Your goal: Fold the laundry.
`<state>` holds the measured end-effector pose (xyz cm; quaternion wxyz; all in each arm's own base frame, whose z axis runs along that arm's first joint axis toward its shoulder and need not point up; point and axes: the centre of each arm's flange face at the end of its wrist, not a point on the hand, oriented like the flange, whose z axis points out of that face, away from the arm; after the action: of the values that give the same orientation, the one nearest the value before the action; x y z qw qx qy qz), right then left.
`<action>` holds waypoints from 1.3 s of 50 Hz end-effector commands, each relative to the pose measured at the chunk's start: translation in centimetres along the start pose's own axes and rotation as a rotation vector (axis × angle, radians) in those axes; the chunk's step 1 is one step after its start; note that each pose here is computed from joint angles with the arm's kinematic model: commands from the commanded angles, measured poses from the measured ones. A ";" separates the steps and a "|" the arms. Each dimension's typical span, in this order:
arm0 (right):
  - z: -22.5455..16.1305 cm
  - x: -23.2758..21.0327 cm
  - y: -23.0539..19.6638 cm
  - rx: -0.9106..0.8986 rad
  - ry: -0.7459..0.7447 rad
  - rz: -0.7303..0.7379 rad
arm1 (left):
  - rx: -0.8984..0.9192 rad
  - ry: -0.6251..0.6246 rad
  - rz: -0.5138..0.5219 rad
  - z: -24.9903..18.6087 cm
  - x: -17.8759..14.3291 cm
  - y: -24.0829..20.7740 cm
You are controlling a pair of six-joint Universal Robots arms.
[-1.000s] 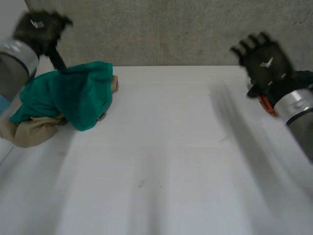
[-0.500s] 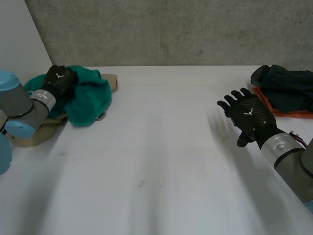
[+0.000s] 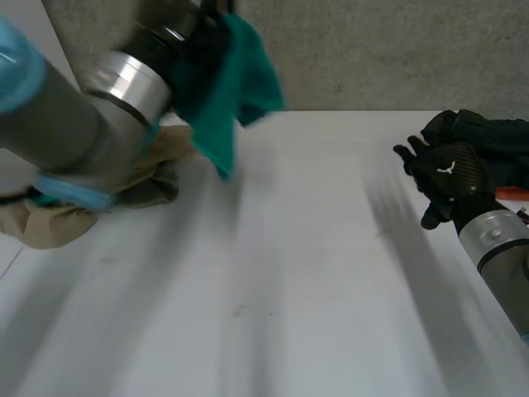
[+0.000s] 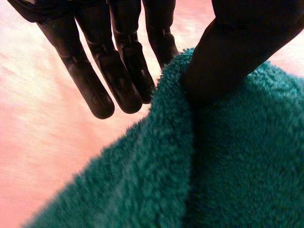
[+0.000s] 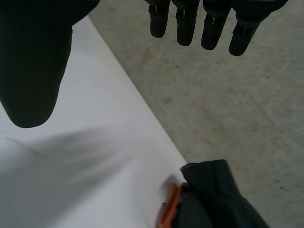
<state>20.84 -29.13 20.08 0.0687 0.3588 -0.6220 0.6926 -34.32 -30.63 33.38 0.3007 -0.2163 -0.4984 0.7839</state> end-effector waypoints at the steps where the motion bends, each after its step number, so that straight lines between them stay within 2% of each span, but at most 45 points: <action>1: -0.2 0.6 -0.3 -0.008 0.042 0.038 | -0.238 0.132 -0.125 -2.6 7.5 9.7; 5: -0.1 0.7 -0.2 -0.011 0.049 0.077 | -0.338 0.180 -0.161 -4.0 9.9 12.7; 11: -0.2 0.6 -0.1 -0.018 0.044 0.097 | -0.360 0.197 -0.161 -4.4 10.5 12.1; 15: -0.7 0.1 0.0 -0.066 0.005 0.114 | -0.312 0.153 -0.131 -3.7 8.3 8.4; 16: -0.8 0.0 0.0 -0.079 -0.005 0.119 | -0.315 0.112 -0.111 -3.7 6.4 7.4; 20: -1.5 -0.3 0.1 -0.157 -0.057 0.163 | -0.337 0.018 -0.034 -4.5 2.2 4.8; 22: -2.0 -0.6 -0.1 -0.207 -0.094 0.194 | -0.369 -0.011 -0.005 -5.3 1.0 4.4; 27: -3.7 -1.6 -0.6 -0.331 -0.195 0.238 | -0.528 -0.068 0.084 -8.5 -1.7 6.4; 33: -6.4 -2.8 -1.3 -0.436 -0.297 0.257 | -0.709 -0.098 0.245 -12.7 -4.9 9.7; 40: -7.2 -4.7 -0.3 -0.416 -0.317 0.248 | -0.822 -0.145 0.422 -15.2 -9.8 11.9; 51: -7.9 -8.2 0.9 -0.326 -0.305 0.285 | -0.884 -0.181 0.466 -15.8 -13.6 15.2; 57: -8.1 -9.8 2.0 -0.361 -0.305 0.281 | -0.904 -0.189 0.455 -16.2 -14.1 16.0; 65: -7.8 -10.6 2.3 -0.321 -0.300 0.267 | -0.909 -0.194 0.452 -16.3 -14.4 16.2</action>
<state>23.82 -18.67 12.71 -0.0603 0.3523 -0.7783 0.5162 -17.78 -35.03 12.61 -0.0475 -0.3555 -0.7538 0.5505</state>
